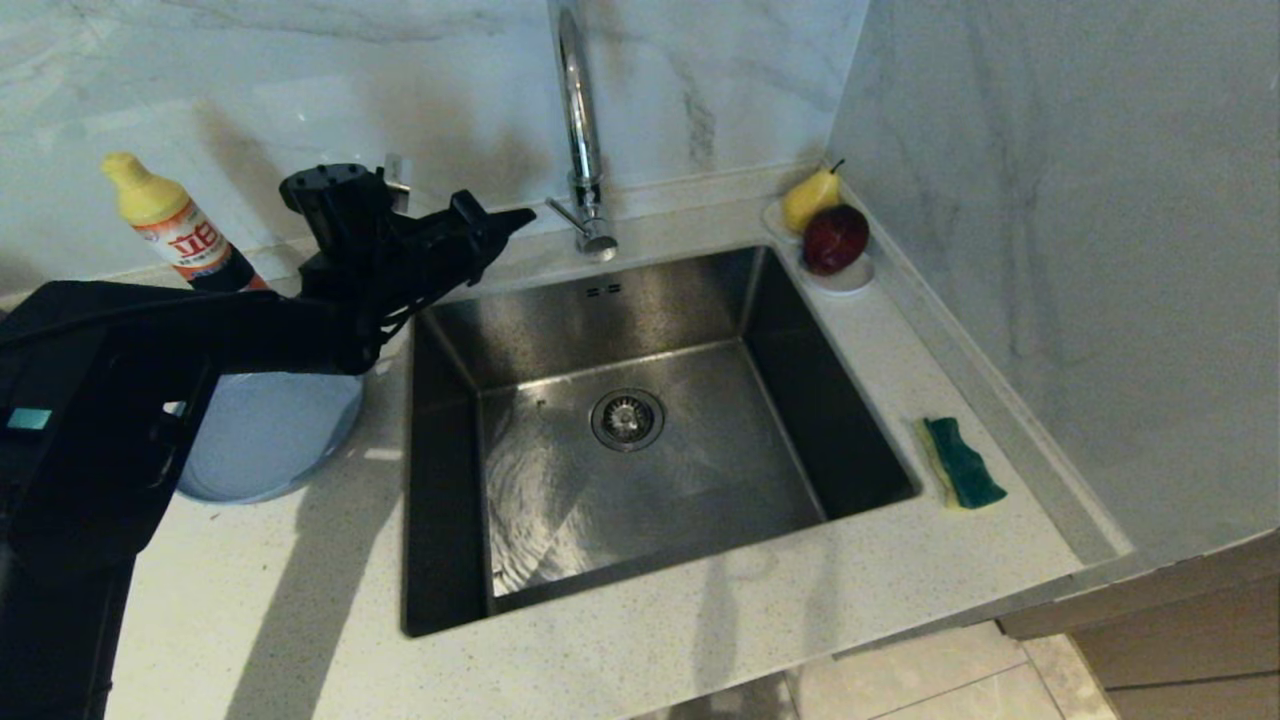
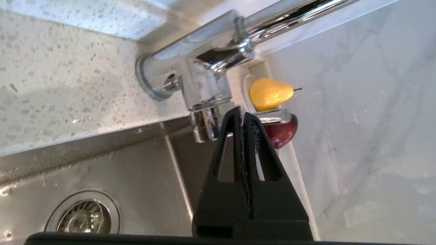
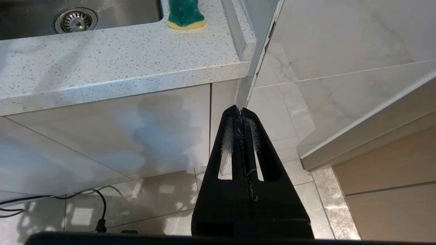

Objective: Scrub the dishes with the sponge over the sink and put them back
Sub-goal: Turn off the faucet

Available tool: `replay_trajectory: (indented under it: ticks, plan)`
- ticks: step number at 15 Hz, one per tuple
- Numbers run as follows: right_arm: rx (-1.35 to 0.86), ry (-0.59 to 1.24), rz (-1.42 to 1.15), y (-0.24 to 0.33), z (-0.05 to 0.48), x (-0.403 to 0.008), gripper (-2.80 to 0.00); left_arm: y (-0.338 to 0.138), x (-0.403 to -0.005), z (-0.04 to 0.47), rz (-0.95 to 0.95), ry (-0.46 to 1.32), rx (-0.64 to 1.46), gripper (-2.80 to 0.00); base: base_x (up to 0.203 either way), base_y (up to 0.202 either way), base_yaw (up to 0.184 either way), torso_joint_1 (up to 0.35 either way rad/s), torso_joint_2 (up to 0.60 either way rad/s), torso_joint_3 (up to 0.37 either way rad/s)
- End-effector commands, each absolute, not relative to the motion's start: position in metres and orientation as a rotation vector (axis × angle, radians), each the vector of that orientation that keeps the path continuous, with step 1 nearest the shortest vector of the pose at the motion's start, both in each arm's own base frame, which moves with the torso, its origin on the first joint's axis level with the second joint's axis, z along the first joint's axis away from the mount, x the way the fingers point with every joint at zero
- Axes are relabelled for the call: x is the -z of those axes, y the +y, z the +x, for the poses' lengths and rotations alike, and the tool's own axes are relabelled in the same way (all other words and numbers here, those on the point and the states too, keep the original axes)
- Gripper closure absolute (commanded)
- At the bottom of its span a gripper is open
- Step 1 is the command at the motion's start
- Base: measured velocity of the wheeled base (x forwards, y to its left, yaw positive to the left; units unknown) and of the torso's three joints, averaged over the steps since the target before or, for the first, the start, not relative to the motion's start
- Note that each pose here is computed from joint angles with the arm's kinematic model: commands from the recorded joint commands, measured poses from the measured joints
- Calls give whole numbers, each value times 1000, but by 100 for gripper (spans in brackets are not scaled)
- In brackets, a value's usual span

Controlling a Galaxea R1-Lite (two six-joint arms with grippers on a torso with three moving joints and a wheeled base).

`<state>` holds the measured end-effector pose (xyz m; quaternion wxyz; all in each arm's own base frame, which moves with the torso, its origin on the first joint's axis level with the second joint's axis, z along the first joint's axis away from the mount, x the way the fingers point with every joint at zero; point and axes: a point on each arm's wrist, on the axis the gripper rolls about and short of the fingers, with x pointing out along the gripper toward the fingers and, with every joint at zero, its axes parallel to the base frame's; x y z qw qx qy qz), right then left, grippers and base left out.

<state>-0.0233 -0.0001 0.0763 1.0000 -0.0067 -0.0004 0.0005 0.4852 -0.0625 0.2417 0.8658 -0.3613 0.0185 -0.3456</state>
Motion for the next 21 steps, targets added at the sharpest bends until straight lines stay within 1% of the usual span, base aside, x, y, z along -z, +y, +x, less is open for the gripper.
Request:
replay_trajectory:
  ticks: [1, 3, 5, 11, 13, 19, 21]
  plan:
    - [-2, -1, -14, 0, -23, -76, 0, -61, -259, 473, -756, 17, 740, 0, 0, 0, 0, 0, 0, 0]
    - [-2, 0, -14, 0, -23, -76, 0, -61, -265, 460, -758, 25, 742, 0, 0, 0, 0, 0, 0, 0]
    - [-2, -2, -14, 0, -23, -77, 0, -66, -260, 450, -759, 30, 760, 0, 0, 0, 0, 0, 0, 0]
    - [-2, 0, -14, 0, -23, -76, 0, -102, -256, 436, -760, 62, 844, 0, 0, 0, 0, 0, 0, 0]
    - [-2, -2, -14, 0, -23, -77, 0, -107, -253, 438, -761, 69, 853, 0, 0, 0, 0, 0, 0, 0]
    - [-2, -2, -14, 0, -23, -77, 0, -113, -222, 462, -772, 107, 827, 0, 0, 0, 0, 0, 0, 0]
    - [-2, 0, -14, 0, -23, -76, 0, -113, -221, 467, -770, 93, 827, 0, 0, 0, 0, 0, 0, 0]
